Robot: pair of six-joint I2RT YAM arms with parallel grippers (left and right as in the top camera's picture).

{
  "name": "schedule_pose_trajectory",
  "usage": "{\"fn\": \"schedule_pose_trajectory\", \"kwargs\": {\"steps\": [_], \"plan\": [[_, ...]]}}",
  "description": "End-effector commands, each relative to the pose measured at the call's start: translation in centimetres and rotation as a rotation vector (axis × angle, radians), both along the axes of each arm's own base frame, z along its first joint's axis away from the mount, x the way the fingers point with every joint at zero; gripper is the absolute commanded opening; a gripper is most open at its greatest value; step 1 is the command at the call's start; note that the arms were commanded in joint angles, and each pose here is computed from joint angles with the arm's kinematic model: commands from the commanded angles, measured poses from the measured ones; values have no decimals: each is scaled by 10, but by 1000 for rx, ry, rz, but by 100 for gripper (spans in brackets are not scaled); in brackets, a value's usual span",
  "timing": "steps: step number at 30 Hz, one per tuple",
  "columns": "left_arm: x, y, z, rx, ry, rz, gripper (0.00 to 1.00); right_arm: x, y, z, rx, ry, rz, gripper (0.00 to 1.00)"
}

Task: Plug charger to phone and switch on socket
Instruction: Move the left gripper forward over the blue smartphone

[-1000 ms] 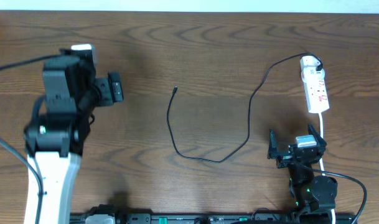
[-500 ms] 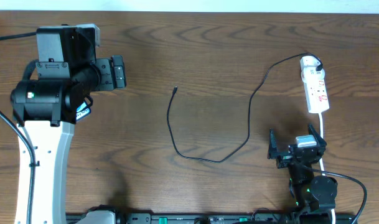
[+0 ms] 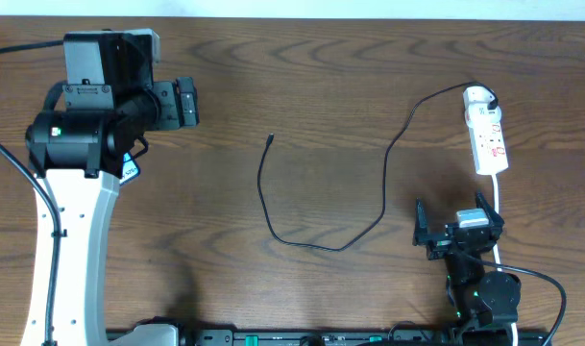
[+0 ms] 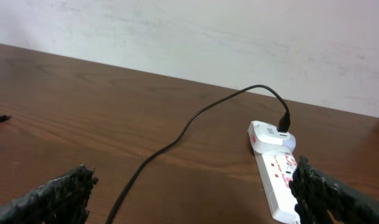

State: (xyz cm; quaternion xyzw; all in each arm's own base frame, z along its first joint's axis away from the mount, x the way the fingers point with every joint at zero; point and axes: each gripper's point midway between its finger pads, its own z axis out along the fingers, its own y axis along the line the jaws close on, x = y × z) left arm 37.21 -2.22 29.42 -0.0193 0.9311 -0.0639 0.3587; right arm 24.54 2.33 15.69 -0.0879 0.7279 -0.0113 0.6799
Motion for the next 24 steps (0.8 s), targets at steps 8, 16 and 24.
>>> {"fn": "schedule_pose_trajectory", "kwargs": {"steps": [8,16,24], "plan": [[63,73,-45,32,81,399,93,0,1,0,11,1,3,99],[80,126,-96,32,233,568,93,0,1,0,11,0,3,99],[50,188,-176,14,482,754,93,0,1,0,11,0,3,99]]}}
